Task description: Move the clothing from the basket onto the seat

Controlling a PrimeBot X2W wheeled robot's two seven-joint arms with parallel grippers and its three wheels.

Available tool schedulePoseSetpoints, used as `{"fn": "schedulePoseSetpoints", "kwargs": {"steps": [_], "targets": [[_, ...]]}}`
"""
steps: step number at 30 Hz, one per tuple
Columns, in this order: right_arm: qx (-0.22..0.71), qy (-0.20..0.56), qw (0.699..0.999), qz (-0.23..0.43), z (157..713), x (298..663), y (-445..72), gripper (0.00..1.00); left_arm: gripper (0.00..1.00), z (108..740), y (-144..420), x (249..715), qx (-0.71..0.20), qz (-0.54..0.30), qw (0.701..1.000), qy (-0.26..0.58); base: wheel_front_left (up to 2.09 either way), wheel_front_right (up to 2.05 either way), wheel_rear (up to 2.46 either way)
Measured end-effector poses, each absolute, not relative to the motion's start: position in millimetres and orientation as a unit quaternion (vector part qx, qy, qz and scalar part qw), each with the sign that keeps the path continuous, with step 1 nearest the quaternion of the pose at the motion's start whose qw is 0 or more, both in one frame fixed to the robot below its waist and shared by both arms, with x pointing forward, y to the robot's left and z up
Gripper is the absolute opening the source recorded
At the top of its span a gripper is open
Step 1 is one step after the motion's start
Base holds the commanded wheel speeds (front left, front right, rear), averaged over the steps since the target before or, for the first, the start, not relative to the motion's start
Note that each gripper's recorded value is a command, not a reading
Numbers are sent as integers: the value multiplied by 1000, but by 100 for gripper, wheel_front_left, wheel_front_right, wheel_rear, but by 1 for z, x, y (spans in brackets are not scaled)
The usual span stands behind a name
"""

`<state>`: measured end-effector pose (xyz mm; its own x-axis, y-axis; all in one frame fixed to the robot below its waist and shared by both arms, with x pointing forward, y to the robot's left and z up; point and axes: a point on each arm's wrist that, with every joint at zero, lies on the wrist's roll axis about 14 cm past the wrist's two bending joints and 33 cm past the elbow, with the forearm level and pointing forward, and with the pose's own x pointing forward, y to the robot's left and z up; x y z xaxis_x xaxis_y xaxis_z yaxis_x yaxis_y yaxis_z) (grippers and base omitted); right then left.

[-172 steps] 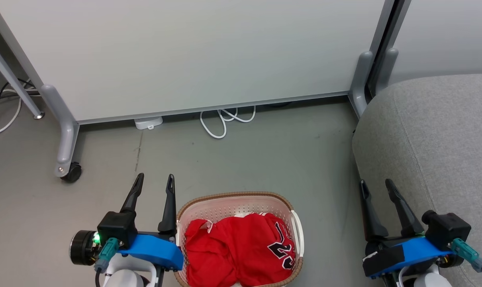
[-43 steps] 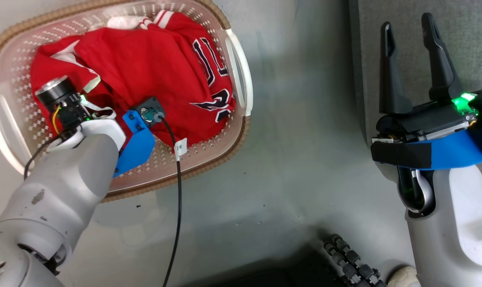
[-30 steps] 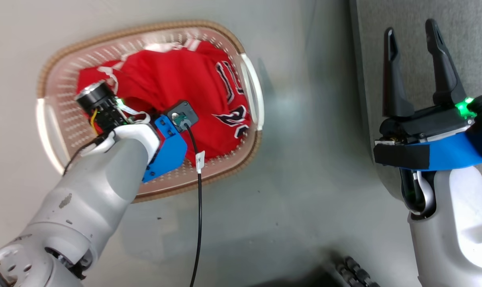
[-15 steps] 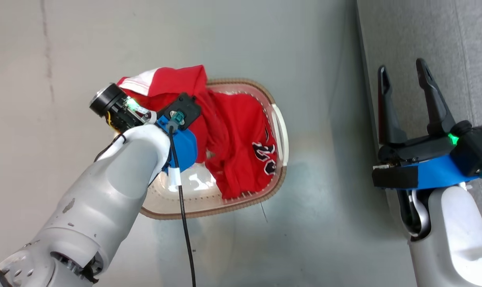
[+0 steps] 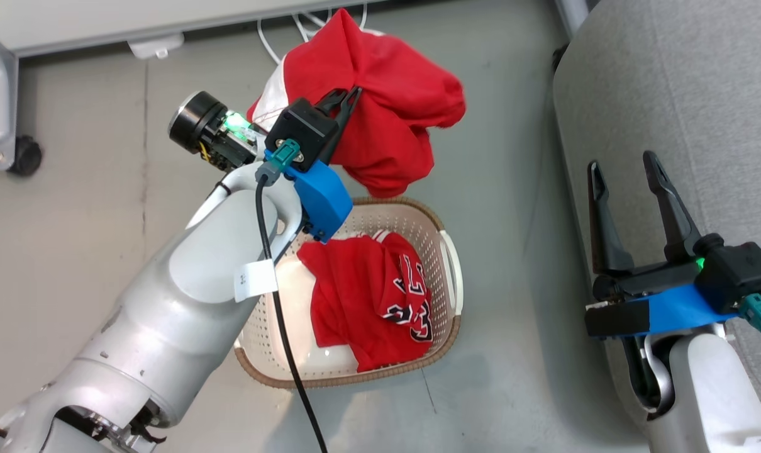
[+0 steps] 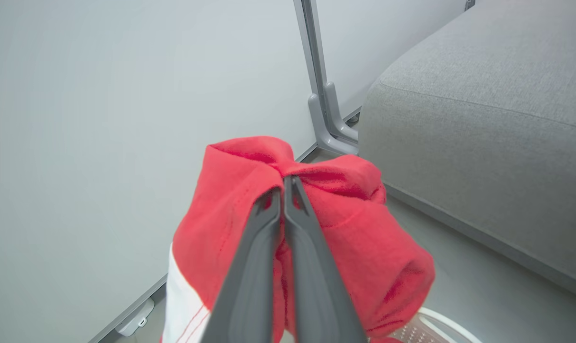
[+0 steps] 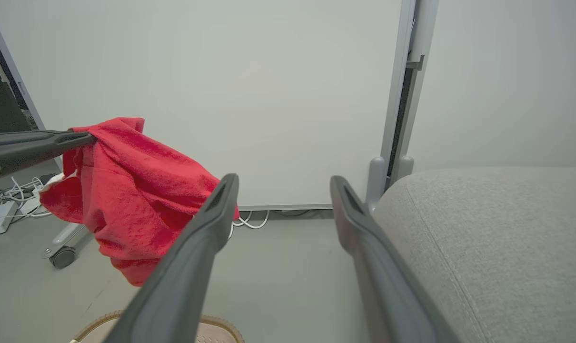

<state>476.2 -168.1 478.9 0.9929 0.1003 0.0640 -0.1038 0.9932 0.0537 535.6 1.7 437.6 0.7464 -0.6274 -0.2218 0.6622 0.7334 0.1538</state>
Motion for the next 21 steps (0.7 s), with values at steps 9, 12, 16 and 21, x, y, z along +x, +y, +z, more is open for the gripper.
{"fn": "schedulePoseSetpoints", "kwargs": {"steps": [9,12,16,21], "targets": [[32,-41,998,37,496,448,-178,100,0,516,-18,518,50,-350,935,-17,0,0,0],[32,-41,998,33,498,439,-180,100,0,529,-21,506,41,-352,935,-33,0,0,0],[35,-43,998,27,503,427,-184,100,0,542,-26,488,34,-357,932,-48,0,0,0],[38,-55,997,28,513,418,-183,100,0,554,-26,470,31,-356,932,-62,0,0,0]]}}
